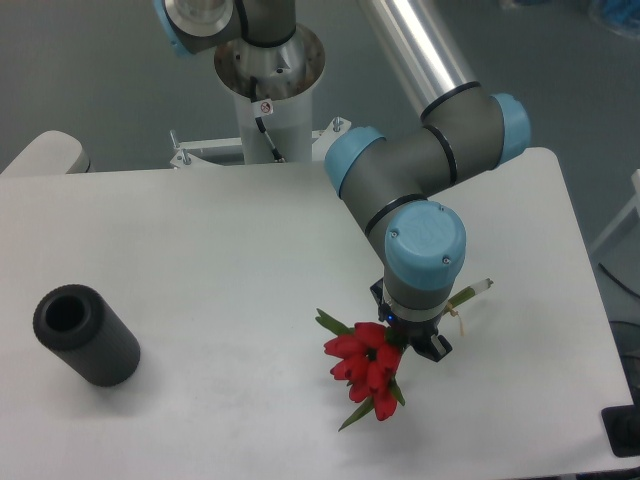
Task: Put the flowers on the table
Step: 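Carry the held red tulips across the table and lower them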
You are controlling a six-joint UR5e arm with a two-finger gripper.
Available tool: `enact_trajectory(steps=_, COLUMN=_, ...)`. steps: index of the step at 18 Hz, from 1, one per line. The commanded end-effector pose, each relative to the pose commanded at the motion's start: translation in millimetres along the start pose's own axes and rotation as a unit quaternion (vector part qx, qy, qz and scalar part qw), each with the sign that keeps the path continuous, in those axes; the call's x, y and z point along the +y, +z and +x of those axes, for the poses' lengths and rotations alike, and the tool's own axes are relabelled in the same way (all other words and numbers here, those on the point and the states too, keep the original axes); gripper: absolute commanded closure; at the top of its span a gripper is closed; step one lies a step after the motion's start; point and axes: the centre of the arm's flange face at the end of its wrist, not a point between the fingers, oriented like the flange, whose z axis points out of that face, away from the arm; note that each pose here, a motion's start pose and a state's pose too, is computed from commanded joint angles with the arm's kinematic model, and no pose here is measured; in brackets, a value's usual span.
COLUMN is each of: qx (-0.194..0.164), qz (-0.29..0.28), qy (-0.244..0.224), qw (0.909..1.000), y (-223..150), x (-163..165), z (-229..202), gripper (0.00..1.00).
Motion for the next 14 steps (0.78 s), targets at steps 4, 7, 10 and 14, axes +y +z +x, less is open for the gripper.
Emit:
enact_trajectory(steps=4, qx=0.003, qz=0.000, qy=-0.001, qw=1.0000, y=0.6, x=3.6, z=8.7, gripper=0.98)
enact_trajectory(steps=7, qx=0.007, qz=-0.001, qy=-0.002, qw=1.0000, y=-0.2, x=5.9, z=15.1, gripper=0.97)
enact_trajectory(steps=10, qx=0.008, qz=-0.002, qy=-0.002, qw=1.0000, y=-6.0, x=8.3, z=24.6, gripper=0.97)
enact_trajectory(steps=14, qx=0.018, qz=-0.001, qy=0.000, qw=0.9998, y=-9.2, x=12.8, z=55.6, gripper=0.98)
